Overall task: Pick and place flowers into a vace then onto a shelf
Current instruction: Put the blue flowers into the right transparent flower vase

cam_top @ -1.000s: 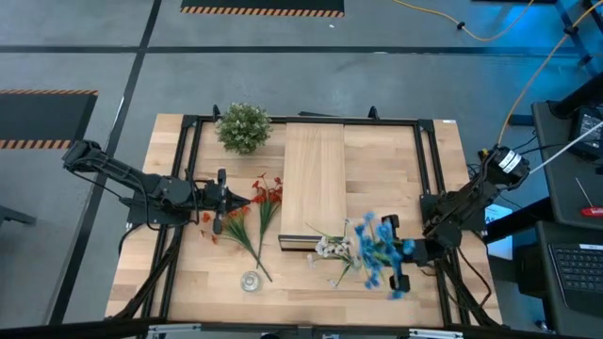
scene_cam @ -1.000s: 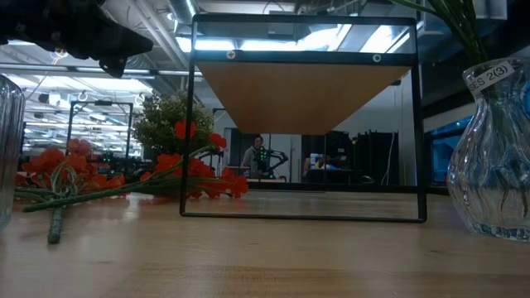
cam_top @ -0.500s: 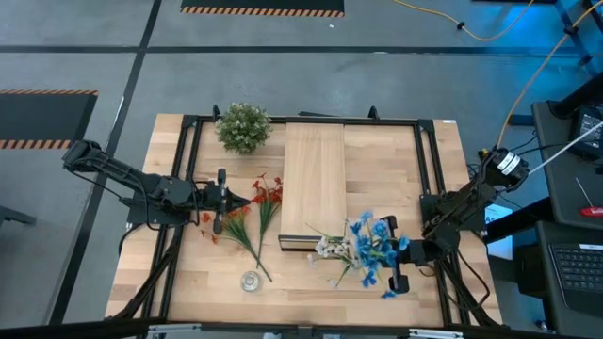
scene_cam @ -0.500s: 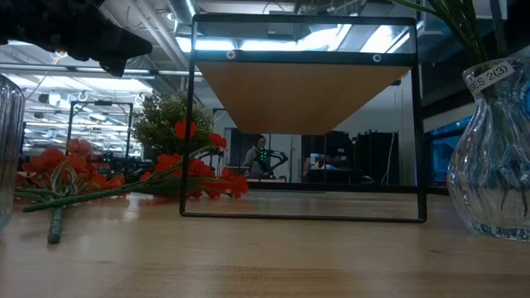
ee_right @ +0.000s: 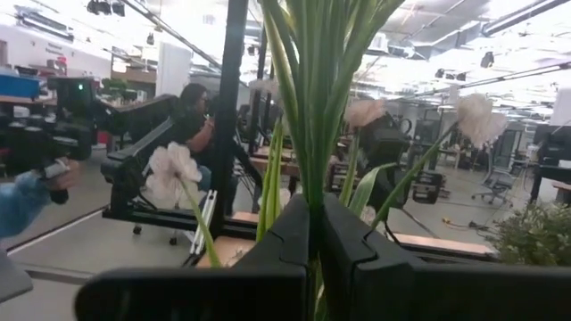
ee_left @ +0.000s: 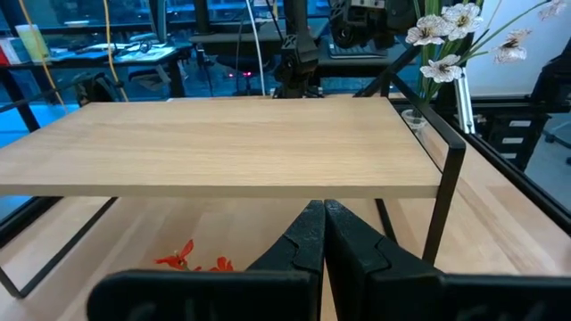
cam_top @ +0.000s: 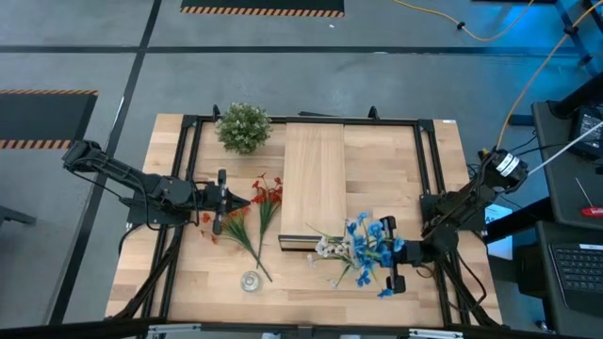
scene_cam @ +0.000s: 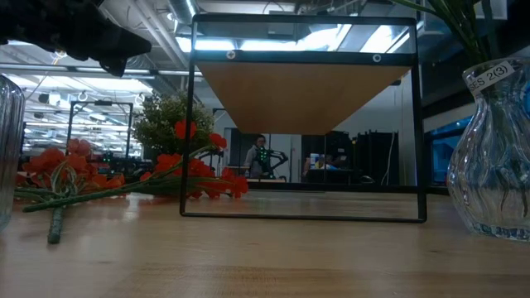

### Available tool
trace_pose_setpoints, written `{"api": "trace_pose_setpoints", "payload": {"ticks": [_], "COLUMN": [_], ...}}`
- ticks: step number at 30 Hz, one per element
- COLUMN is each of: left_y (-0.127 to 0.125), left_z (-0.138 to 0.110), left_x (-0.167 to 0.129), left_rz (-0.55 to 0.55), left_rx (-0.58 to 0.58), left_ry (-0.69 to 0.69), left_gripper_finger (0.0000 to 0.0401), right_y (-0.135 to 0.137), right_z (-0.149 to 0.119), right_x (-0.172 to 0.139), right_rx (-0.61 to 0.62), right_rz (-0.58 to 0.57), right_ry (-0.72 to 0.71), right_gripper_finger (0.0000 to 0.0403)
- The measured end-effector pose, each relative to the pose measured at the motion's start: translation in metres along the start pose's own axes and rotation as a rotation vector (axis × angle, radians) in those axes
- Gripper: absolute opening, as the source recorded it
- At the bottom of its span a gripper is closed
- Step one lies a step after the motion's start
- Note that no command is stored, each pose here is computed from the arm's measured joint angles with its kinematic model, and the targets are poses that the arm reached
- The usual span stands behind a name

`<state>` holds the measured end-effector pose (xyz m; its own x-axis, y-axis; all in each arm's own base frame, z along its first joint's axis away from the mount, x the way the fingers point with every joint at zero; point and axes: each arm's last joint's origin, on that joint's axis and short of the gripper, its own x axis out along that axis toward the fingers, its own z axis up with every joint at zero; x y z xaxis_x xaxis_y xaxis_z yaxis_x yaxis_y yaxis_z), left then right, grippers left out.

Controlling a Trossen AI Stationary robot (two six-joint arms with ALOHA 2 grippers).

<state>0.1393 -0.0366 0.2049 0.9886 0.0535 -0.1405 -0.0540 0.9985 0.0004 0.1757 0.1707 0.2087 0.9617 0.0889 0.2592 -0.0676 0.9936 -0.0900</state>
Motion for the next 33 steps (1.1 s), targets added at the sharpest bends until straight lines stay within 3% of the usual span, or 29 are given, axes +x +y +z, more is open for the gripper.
{"api": "trace_pose_setpoints", "payload": {"ticks": [12, 33], "left_y": [0.0, 0.0], "left_z": [0.0, 0.0], "left_x": [0.0, 0.0], "left_rz": [-0.003, -0.003], "left_rx": [-0.011, -0.035], "left_ry": [0.001, 0.001], "left_gripper_finger": [0.0004, 0.0004], "right_y": [0.008, 0.02], "right_z": [-0.01, -0.03], "right_x": [-0.004, -0.005], "right_rx": [-0.008, -0.064], "right_rz": [-0.055, -0.022], "right_ry": [0.024, 0.058], "right_gripper_finger": [0.0006, 0.0004]}}
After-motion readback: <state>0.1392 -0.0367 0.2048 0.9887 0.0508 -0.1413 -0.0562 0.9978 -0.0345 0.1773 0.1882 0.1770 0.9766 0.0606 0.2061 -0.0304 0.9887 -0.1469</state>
